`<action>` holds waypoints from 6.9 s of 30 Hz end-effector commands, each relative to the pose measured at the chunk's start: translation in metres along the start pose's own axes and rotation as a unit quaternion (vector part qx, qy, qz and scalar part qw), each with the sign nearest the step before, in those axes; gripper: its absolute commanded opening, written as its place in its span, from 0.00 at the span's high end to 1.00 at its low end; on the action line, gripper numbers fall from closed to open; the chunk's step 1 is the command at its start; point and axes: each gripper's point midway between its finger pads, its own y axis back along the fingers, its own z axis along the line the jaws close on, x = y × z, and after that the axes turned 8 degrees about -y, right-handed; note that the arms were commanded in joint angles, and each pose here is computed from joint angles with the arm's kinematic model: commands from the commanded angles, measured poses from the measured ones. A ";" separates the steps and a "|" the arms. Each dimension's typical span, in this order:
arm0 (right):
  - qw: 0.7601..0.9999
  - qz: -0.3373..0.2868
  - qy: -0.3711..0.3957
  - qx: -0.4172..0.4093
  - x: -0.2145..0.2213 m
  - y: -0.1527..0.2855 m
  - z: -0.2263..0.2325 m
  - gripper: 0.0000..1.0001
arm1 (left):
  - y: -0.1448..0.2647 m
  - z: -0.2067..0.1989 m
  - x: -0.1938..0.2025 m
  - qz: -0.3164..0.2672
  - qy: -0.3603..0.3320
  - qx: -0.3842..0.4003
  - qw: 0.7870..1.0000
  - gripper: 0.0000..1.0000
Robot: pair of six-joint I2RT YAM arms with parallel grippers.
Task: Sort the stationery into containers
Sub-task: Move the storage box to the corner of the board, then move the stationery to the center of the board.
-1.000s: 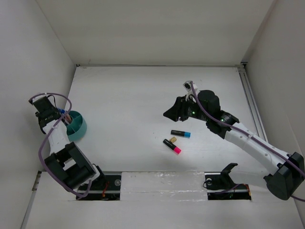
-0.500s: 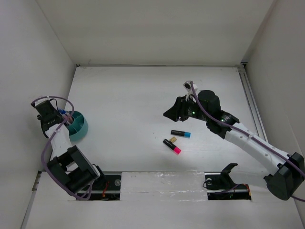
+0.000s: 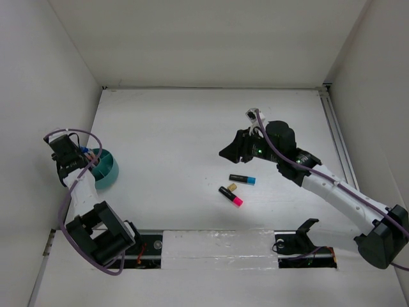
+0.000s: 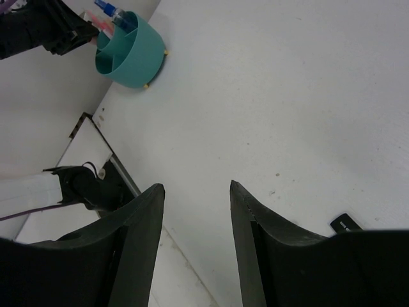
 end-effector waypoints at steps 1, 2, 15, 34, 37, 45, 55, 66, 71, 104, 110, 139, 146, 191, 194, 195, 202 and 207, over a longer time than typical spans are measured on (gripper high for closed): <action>0.999 -0.028 0.022 -0.030 -0.014 0.006 0.015 0.49 | 0.006 0.001 -0.007 -0.019 0.002 -0.001 1.000 0.98; 0.999 -0.028 0.022 -0.030 -0.014 0.006 0.015 0.49 | 0.006 0.003 -0.007 -0.019 0.007 -0.007 1.000 0.98; 0.999 -0.016 0.021 -0.039 -0.009 0.002 0.016 0.50 | 0.021 0.008 -0.014 -0.031 0.032 -0.022 0.999 1.00; 0.998 0.000 0.033 -0.044 -0.003 -0.004 0.016 0.50 | 0.023 0.006 0.001 0.004 0.104 -0.028 0.994 1.00; 0.998 0.000 0.033 -0.044 -0.003 -0.004 0.016 0.50 | 0.020 0.006 0.006 0.015 0.115 -0.034 0.993 1.00; 0.999 0.004 0.031 -0.041 -0.001 -0.007 0.013 0.50 | 0.041 0.009 -0.002 -0.005 0.149 -0.036 0.988 1.00; 0.999 0.016 0.027 -0.040 0.003 -0.016 0.009 0.50 | 0.060 0.009 -0.009 -0.037 0.167 -0.039 0.984 1.00; 0.999 0.018 0.029 -0.032 0.002 -0.021 0.004 0.50 | 0.094 -0.011 -0.010 -0.046 0.266 0.018 0.963 1.00; 0.999 0.018 0.033 -0.032 0.002 -0.021 0.004 0.50 | 0.082 -0.021 0.013 -0.016 0.294 0.026 0.955 1.00; 0.999 0.022 0.036 -0.023 0.005 -0.029 -0.001 0.50 | 0.044 -0.026 0.041 0.018 0.313 0.006 0.950 1.00; 0.999 0.025 0.037 -0.026 0.007 -0.029 0.002 0.50 | 0.042 -0.026 0.040 0.018 0.313 0.006 0.950 0.96; 0.997 0.039 0.051 -0.044 0.017 -0.030 0.012 0.50 | 0.048 -0.030 0.007 -0.009 0.297 0.033 0.954 0.46; 0.997 0.035 0.057 -0.046 0.013 -0.029 0.014 0.50 | 0.093 -0.040 -0.026 -0.051 0.257 0.102 0.960 0.46; 0.930 0.011 -0.021 0.367 0.022 0.033 -0.132 0.43 | 0.219 -0.223 -0.010 0.071 0.070 0.467 0.878 0.00; 0.927 0.016 -0.003 0.375 0.026 0.029 -0.142 0.44 | 0.237 -0.272 0.000 0.092 0.021 0.476 0.874 0.00; 0.926 0.024 0.009 0.377 0.033 0.029 -0.149 0.44 | 0.238 -0.282 0.005 0.098 0.012 0.470 0.877 0.00; 0.940 0.071 0.032 0.332 0.059 0.017 -0.171 0.44 | 0.215 -0.301 0.036 0.110 -0.043 0.458 0.881 0.00; 0.933 0.102 0.026 0.344 0.072 0.015 -0.193 0.42 | 0.215 -0.288 0.033 0.087 -0.084 0.448 0.886 0.00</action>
